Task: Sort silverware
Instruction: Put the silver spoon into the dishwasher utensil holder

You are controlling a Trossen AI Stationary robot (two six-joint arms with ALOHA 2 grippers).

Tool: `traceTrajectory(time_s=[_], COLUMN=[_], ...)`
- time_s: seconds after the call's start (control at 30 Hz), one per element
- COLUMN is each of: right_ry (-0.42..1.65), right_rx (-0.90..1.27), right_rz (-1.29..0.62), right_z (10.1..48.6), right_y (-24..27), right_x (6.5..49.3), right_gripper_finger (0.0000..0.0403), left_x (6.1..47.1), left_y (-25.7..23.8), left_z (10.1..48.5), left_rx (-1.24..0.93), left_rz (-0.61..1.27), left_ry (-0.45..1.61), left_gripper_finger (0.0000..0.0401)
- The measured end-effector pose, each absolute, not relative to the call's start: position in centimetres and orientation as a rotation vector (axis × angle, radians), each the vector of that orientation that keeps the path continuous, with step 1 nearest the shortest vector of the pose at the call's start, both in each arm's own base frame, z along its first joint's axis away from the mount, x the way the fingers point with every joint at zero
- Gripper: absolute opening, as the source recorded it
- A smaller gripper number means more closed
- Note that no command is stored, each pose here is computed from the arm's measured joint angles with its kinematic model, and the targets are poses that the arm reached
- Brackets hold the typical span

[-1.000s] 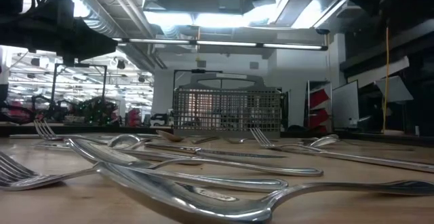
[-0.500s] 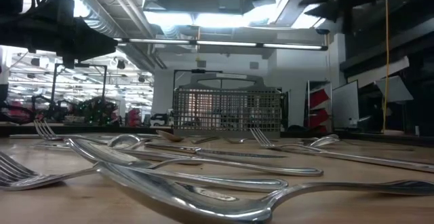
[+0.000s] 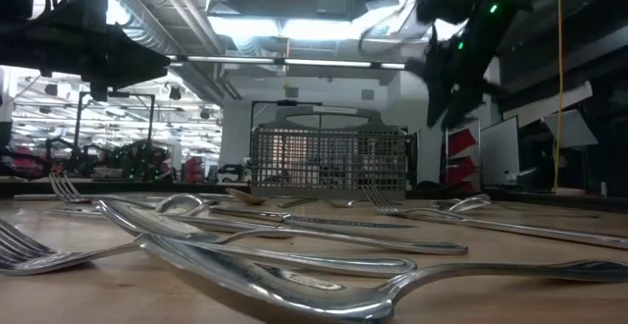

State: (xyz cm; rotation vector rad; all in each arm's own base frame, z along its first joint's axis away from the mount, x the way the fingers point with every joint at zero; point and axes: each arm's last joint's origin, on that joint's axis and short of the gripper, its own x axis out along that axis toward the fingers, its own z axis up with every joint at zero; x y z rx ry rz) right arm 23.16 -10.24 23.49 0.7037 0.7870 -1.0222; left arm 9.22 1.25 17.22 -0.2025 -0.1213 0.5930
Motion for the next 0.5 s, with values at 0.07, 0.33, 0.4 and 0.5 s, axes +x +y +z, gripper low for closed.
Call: traceTrajectory(time_s=[0.07, 0.33, 0.4, 0.5], right_ry=[0.841, 1.038, 1.062, 1.097], right_rx=[0.738, 0.826, 0.836, 0.835], right_rz=[-1.031, -1.092, -1.100, -1.109], right_z=[22.3, 18.5, 17.8, 17.0], right_y=[-11.1, -13.3, -13.7, -13.8], right_x=[23.4, 23.4, 23.5, 23.7], right_gripper_finger=[0.0131, 0.0131, 0.0131, 0.0131], left_x=[9.2, 9.2, 9.2, 9.2], left_y=[1.2, 1.2, 1.2, 1.2], left_z=[17.2, 17.2, 17.2, 17.2], left_rx=[-0.203, -0.203, -0.203, -0.203], left_rz=[0.593, 0.593, 0.593, 0.593], left_ry=[-0.122, -0.122, -0.121, -0.121], left_gripper_finger=[0.0127, 0.0127, 0.0127, 0.0127])
